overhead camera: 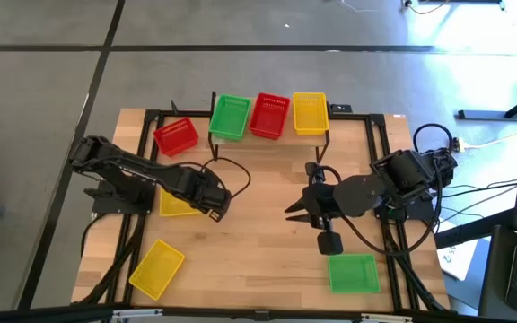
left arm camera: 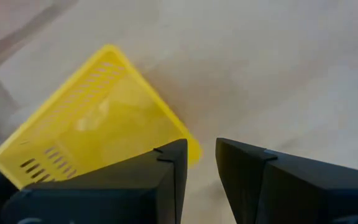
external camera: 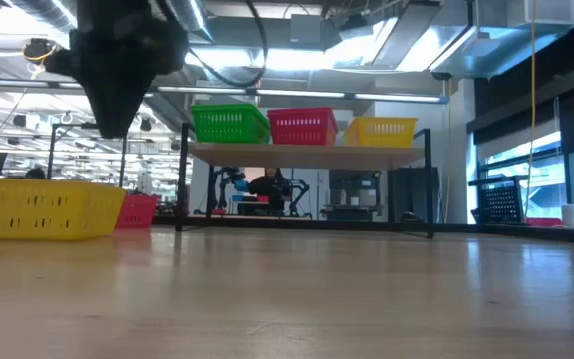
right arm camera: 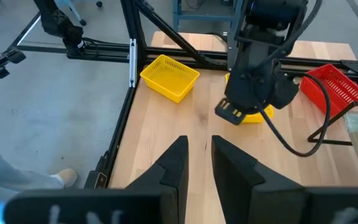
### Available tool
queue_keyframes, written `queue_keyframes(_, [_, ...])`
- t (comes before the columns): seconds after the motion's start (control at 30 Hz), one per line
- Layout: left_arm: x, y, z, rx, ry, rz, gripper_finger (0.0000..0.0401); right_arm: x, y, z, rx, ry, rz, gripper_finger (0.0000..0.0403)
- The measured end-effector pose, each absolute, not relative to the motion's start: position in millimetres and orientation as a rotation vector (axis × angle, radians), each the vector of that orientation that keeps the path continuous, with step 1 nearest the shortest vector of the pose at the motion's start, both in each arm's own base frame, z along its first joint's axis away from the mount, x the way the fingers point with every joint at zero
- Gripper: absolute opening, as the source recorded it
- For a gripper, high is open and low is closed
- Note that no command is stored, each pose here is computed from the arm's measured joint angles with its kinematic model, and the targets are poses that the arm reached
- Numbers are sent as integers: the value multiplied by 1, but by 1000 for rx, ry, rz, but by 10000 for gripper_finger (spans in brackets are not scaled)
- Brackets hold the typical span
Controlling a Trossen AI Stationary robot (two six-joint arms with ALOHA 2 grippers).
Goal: Stack baskets on shelf by color
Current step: Stack the top yellow bin on top of the yellow bin on the shelf
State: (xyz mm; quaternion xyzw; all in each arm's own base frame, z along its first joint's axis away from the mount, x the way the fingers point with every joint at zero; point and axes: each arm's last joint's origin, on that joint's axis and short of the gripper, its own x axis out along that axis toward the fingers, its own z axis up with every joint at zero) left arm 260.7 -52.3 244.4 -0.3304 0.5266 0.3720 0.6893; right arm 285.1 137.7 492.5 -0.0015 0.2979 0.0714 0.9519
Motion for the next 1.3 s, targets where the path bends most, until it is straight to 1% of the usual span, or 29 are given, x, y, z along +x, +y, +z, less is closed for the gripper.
queue_keyframes(0.13, [256, -50, 233, -782, 1157, 924, 74, 285, 138, 493, -3, 606, 146, 67])
queue_keyframes(0.4, [257, -48, 227, -780, 1112, 980, 74, 285, 138, 493, -32, 603, 155, 67])
queue_keyframes(0.6, [260, -44, 219, -819, 1100, 1035, 73, 285, 138, 493, -32, 603, 156, 67])
queue_keyframes(1.03, [257, -36, 203, -896, 1085, 1094, 73, 285, 138, 493, -32, 603, 157, 67])
queue_keyframes(1.3, [254, -36, 186, -952, 1058, 1107, 73, 285, 138, 493, -51, 602, 163, 67])
